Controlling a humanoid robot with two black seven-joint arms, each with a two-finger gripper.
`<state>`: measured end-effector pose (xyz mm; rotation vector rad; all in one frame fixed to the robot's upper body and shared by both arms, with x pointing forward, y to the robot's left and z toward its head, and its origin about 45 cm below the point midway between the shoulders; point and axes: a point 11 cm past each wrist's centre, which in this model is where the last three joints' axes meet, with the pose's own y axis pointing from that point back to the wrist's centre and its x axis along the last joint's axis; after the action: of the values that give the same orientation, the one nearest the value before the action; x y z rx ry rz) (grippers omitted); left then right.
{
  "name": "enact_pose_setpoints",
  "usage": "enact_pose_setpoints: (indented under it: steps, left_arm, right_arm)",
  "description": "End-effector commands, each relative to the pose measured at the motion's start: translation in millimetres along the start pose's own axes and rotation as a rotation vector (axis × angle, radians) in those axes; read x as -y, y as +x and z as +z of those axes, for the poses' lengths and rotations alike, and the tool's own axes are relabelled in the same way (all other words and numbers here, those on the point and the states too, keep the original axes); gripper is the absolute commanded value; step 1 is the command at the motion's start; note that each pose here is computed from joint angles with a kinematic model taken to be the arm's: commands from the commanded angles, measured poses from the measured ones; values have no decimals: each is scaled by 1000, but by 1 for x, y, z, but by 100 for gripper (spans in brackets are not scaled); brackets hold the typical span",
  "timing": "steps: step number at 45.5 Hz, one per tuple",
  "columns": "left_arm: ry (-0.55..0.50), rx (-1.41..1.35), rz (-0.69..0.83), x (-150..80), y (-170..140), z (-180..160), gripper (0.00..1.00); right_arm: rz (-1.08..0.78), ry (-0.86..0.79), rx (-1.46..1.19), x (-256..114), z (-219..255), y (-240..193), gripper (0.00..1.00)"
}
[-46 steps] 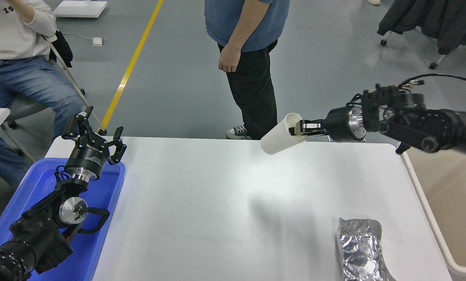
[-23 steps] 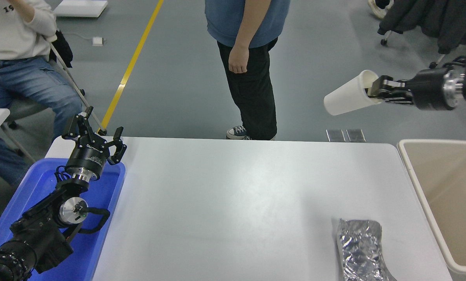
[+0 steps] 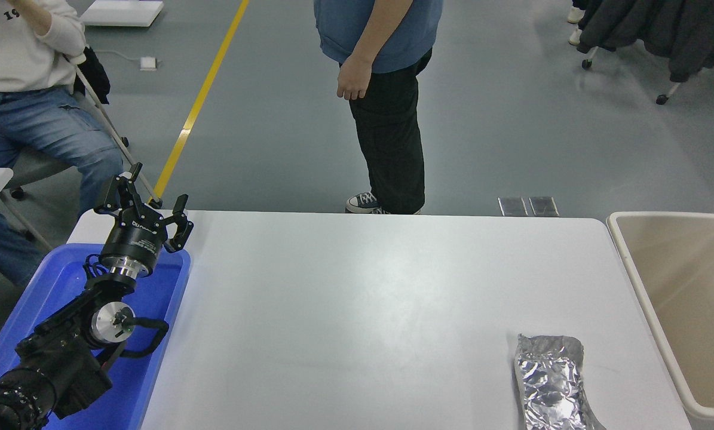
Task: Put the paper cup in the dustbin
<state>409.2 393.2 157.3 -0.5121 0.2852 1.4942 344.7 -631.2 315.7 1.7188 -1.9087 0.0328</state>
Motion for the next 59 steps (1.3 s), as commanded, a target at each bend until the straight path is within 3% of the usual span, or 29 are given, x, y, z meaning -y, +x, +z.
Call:
enact_pose_setpoints:
  steps: [1,17,26,59]
  left_arm:
    - [0,-1,1,0,0,0,100]
    - [-1,0,2,0,0,0,100]
    - [-1,-1,0,0,0,0,100]
    - [-3,-3,1,0,-1,-1,100]
  right_arm:
    - [197,-170,216,-7,94,-6,0]
    - [461,-473,546,1,191,-75,0]
    - [519,-538,615,7,210,-115,0]
    - [630,-628,782,-18,255,-144,0]
